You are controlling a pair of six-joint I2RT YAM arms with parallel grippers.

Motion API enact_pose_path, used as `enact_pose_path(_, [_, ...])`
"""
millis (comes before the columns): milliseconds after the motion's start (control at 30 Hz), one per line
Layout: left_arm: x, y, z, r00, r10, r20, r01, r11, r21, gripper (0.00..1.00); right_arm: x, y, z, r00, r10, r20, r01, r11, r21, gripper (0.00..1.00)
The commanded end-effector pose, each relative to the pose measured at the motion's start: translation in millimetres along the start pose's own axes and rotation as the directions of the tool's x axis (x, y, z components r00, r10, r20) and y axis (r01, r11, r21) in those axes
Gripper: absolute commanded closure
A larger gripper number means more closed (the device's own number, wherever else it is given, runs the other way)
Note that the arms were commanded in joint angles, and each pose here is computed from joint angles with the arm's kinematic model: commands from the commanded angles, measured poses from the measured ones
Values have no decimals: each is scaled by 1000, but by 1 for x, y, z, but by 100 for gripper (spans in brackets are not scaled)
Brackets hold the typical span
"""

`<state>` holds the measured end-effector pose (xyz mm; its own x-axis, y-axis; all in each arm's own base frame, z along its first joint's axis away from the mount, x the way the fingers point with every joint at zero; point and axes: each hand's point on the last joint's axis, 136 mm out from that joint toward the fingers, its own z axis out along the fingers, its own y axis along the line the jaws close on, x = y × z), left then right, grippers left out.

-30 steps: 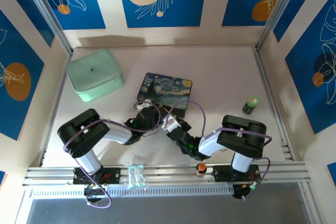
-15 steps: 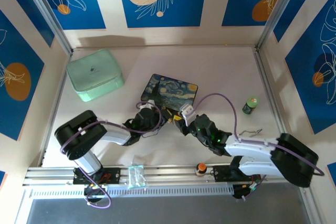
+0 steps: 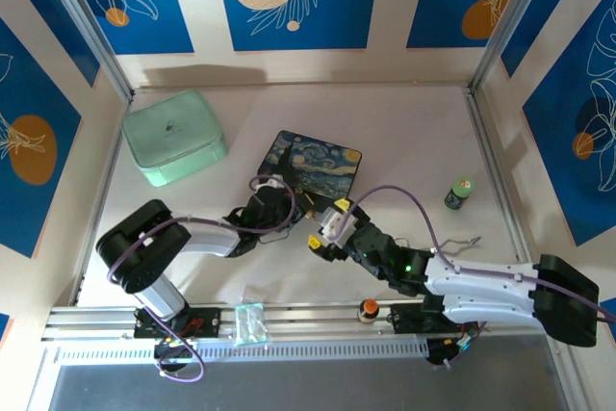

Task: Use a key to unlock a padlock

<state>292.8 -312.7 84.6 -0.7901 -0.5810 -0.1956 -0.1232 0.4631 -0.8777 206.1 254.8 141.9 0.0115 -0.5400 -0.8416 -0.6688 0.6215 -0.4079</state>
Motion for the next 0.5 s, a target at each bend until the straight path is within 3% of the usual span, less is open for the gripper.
enact_pose_path(0, [-19, -38, -5, 999, -29, 22, 26, 994, 110, 100, -14, -24, 13, 996, -92, 11, 90, 991, 100, 8])
enact_pose_path(167, [-23, -49, -8, 1000, -12, 20, 10, 994, 112, 100, -22, -21, 29, 996, -57, 65, 55, 998, 37, 31])
enact_pose_path(367, [-33, -47, -7, 999, -39, 20, 37, 991, 129, 100, -16, 6, 46, 994, -86, 66, 87, 996, -12, 32])
enact_pose_path(467, [-32, -49, -6, 999, -46, 14, 44, 989, 139, 100, -15, 3, 62, 994, -101, 45, 100, 994, 41, 32])
